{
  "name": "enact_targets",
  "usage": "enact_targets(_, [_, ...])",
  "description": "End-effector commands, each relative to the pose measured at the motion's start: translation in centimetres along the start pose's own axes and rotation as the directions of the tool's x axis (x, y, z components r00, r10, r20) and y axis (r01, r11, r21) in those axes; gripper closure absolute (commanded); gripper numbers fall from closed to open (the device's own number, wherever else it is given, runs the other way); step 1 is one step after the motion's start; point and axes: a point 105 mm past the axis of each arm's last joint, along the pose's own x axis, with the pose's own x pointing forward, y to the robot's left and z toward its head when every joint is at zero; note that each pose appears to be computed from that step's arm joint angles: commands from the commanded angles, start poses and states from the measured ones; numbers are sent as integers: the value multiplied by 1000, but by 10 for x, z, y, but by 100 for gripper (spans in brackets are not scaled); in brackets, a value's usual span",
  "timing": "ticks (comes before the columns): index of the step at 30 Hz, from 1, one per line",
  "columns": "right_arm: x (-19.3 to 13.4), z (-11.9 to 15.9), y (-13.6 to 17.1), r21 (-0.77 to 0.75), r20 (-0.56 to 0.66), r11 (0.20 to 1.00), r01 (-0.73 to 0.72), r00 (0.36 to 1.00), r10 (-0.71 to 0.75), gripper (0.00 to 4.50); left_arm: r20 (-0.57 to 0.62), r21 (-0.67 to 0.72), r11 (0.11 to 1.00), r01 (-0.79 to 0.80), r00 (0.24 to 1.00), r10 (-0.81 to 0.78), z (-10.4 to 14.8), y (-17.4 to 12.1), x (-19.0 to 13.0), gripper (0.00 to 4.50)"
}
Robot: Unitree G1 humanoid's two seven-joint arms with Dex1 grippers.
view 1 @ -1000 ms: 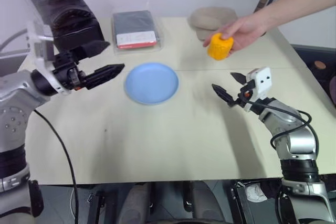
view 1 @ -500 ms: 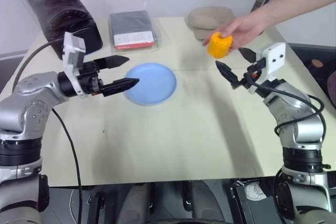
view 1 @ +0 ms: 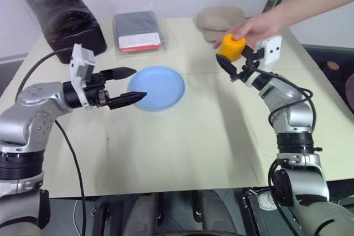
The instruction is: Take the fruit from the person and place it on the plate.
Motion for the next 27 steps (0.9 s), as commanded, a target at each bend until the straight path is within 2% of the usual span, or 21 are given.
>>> enact_targets(1, [8,17,-1,-22,67,1000,0,998,2,0,13,48,999,-16,1000,15,8,-3,-3,4])
enact_targets(5, [12,20,-3,-36,84,999,9,996,-6,0,11,40,999,-30,1000,29,4,-5,-4,4])
enact_targets(6, [13,21,-3,-39,89,999,10,996,-7,56,10,39,999,-32,999,32,3,-6,-4,0])
enact_targets(9, [13,24,-4,-45,102,999,7,995,-2,186,11,35,999,-39,999,38,2,-7,-4,0])
enact_targets(10, [13,24,-4,-47,104,999,7,995,-2,201,11,34,999,-40,999,39,2,-7,-4,0])
enact_targets(15, [15,24,5,-69,90,997,-27,995,33,201,3,32,998,-54,999,54,0,-6,-5,0])
enact_targets(20, [32,4,54,8,78,986,-165,983,164,201,0,21,992,-122,992,123,-2,0,-16,0])
enact_targets(23, [49,-16,83,46,71,980,-194,979,190,201,-8,14,983,-185,983,185,-5,1,-25,0])
enact_targets(27, [68,-27,112,92,82,967,-239,969,232,201,-21,5,958,-287,958,287,-8,3,-39,0])
